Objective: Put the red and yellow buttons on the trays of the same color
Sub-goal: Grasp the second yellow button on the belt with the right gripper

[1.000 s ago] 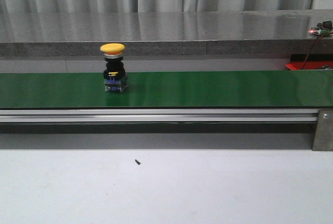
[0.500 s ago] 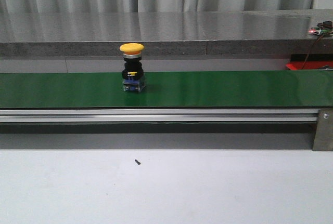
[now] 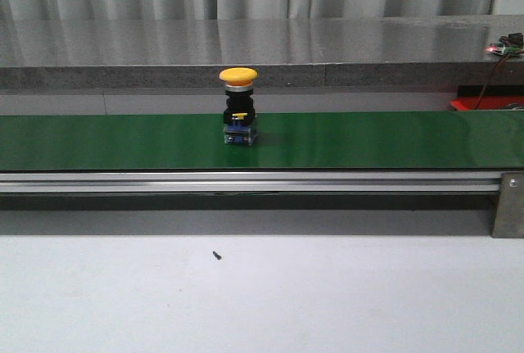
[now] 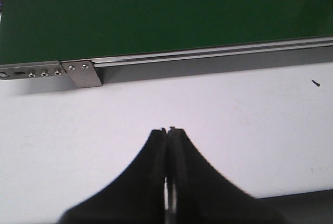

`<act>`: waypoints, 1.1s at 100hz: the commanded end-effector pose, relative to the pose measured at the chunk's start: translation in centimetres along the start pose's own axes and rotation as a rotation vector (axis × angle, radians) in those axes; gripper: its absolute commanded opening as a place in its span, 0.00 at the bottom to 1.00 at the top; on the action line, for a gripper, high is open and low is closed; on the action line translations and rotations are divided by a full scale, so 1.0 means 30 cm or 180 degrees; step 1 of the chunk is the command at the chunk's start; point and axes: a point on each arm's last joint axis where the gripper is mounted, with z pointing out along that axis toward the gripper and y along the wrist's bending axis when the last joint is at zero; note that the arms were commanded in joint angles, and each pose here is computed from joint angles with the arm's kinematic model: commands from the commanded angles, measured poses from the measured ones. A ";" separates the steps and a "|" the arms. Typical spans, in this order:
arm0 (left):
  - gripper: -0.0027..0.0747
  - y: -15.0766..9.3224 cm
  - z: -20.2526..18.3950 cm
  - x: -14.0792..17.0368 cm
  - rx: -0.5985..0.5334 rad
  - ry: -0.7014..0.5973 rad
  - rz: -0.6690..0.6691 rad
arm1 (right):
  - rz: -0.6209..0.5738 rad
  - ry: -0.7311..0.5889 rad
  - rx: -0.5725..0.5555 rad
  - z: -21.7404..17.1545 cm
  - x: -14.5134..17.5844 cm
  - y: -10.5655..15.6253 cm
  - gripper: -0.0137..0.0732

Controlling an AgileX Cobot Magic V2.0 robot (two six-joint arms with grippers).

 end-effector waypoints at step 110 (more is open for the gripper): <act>0.01 -0.004 -0.019 -0.035 0.0009 -0.0248 -0.0026 | -0.2770 0.0378 -0.1690 -0.056 0.026 0.810 0.89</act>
